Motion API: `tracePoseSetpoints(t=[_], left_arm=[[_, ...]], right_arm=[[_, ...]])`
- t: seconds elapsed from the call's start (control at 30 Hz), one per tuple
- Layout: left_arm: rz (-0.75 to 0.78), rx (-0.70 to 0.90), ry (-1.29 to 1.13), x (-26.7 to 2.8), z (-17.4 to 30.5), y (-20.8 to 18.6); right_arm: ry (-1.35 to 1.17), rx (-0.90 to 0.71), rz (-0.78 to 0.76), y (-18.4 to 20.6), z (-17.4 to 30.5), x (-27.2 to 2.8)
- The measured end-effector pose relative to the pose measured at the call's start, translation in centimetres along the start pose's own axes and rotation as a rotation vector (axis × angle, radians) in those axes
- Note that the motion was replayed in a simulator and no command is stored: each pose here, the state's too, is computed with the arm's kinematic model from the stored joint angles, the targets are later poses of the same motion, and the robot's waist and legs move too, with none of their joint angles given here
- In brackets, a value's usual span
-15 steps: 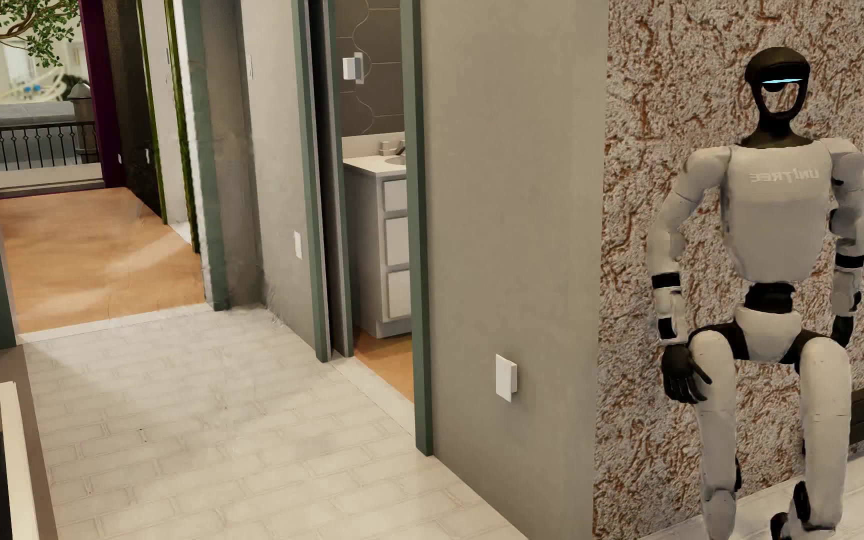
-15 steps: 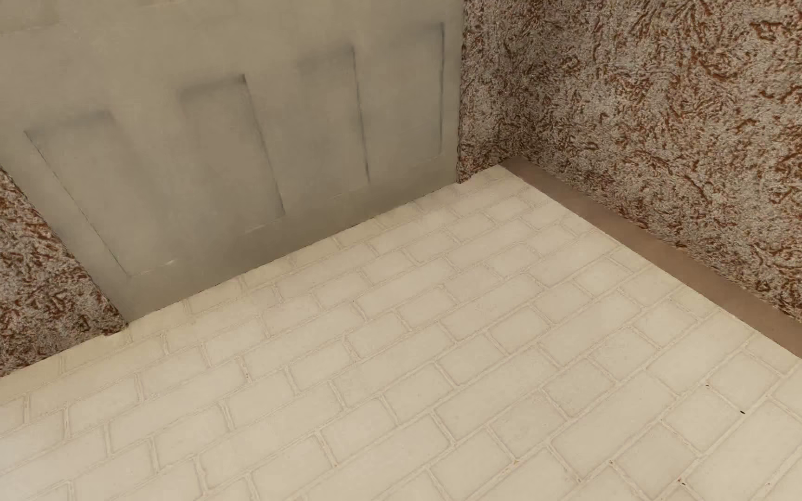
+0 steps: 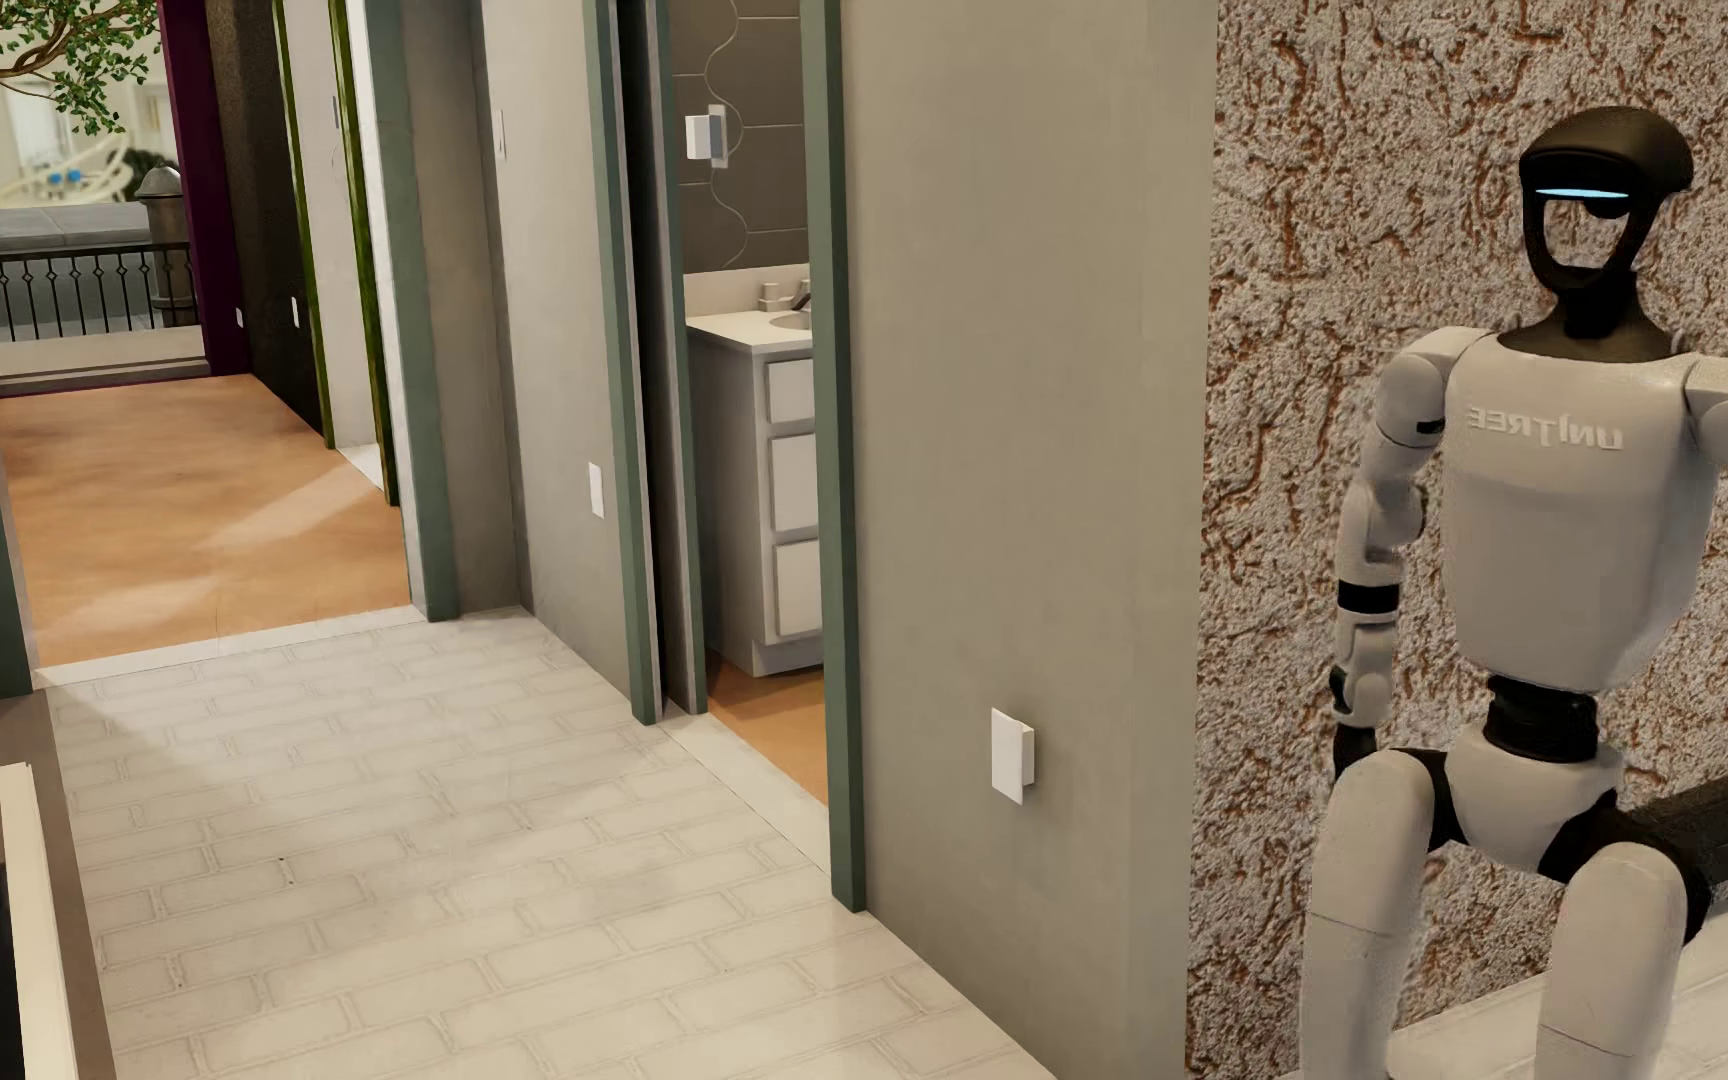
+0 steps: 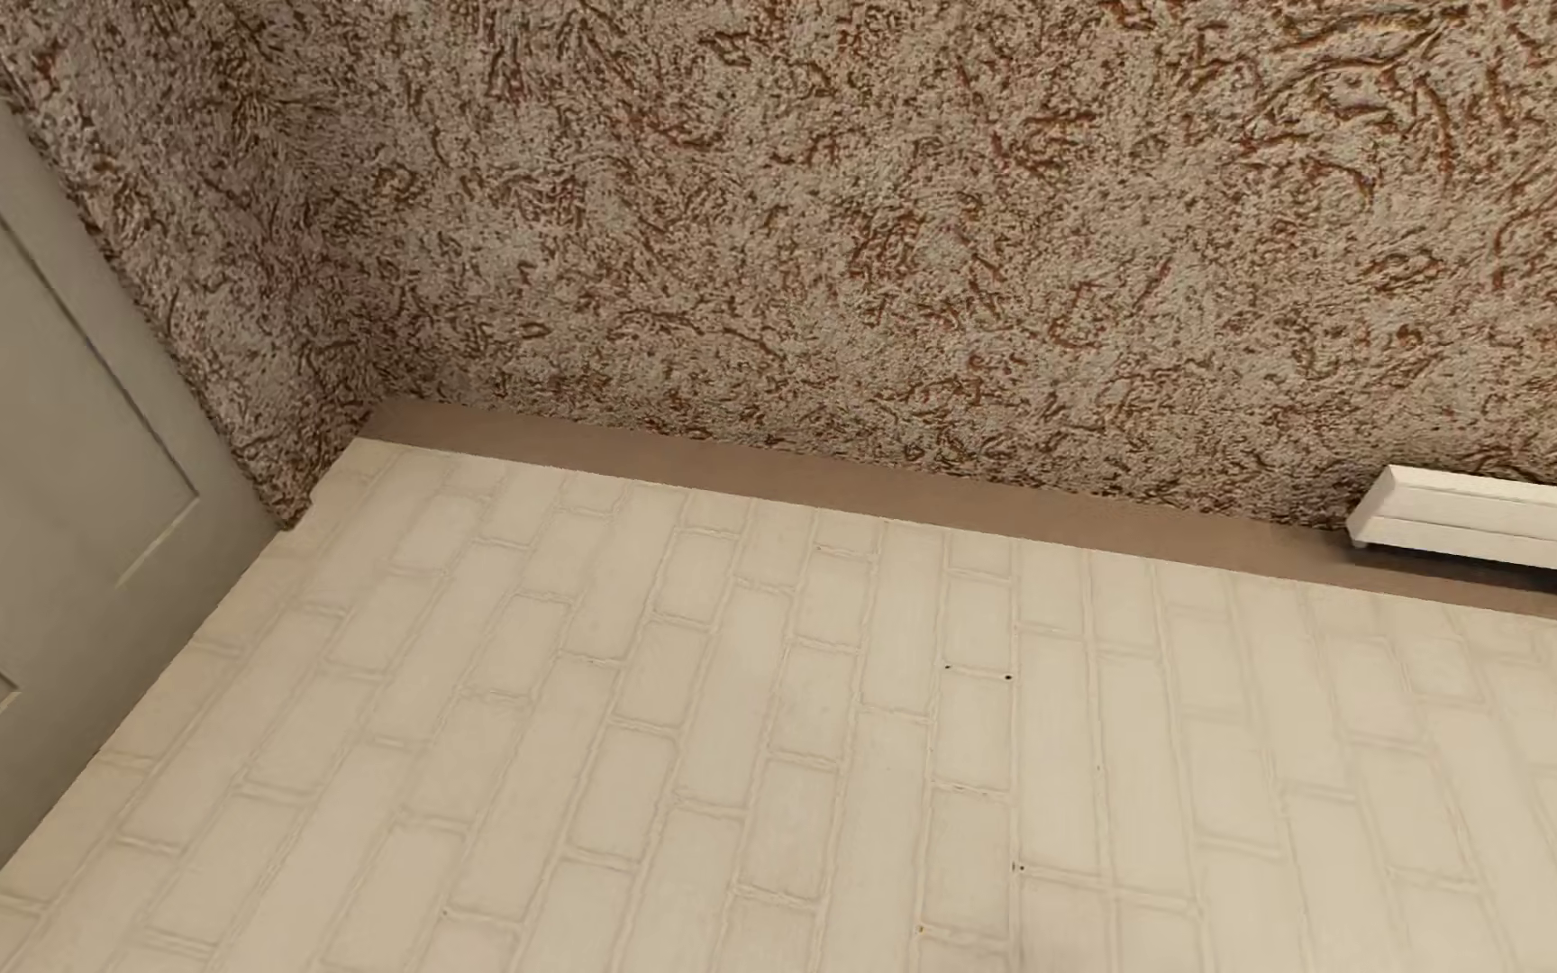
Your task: Avoid the corner
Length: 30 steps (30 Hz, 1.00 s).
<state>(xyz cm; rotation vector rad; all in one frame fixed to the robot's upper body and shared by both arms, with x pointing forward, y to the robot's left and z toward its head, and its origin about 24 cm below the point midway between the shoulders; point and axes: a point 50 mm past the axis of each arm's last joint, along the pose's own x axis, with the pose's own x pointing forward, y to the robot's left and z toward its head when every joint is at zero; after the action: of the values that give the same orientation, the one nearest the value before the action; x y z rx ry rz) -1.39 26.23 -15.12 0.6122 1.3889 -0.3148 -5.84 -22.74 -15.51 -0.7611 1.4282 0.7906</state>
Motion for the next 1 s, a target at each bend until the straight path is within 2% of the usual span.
tracePoseSetpoints(t=[0.13,0.23,0.3,0.4,0.5,0.6,0.67,0.73,0.8,0.87,1.0], left_arm=[[0.062,-0.054,-0.052,-0.1,1.1,1.9],[0.086,-0.057,-0.081,-0.1,2.0,2.8],[0.075,-0.083,-0.096,-0.1,2.1,2.1],[-0.024,-0.058,-0.037,-0.2,0.5,-1.6],[-0.139,0.05,0.033,-0.6,-1.4,-4.9],[-0.223,0.127,0.105,-1.5,-3.7,-7.3],[-0.228,0.127,0.107,-1.6,-3.8,-7.5],[-0.198,0.103,0.101,-1.4,-3.6,-6.6],[-0.146,0.076,0.084,-1.1,-3.1,-4.9],[-0.081,0.035,0.053,-0.6,-2.0,-2.8],[0.03,-0.073,0.014,-0.6,-1.3,0.3]], right_arm=[[-0.069,0.16,-0.042,0.1,1.1,-0.3],[-0.121,0.176,0.018,2.5,3.0,-0.1],[-0.13,0.169,0.056,3.9,3.4,-0.1],[-0.082,0.127,0.075,4.3,2.4,0.0],[-0.119,0.121,-0.048,-0.8,3.3,0.3],[-0.275,0.255,-0.272,-8.3,6.5,-0.9],[-0.405,0.317,-0.399,-12.4,8.7,-2.7],[-0.466,0.296,-0.433,-13.9,10.5,-3.4],[-0.455,0.269,-0.403,-13.4,11.0,-2.9],[-0.382,0.233,-0.326,-10.8,9.7,-1.6],[-0.107,0.021,-0.009,-0.2,3.9,0.8]])
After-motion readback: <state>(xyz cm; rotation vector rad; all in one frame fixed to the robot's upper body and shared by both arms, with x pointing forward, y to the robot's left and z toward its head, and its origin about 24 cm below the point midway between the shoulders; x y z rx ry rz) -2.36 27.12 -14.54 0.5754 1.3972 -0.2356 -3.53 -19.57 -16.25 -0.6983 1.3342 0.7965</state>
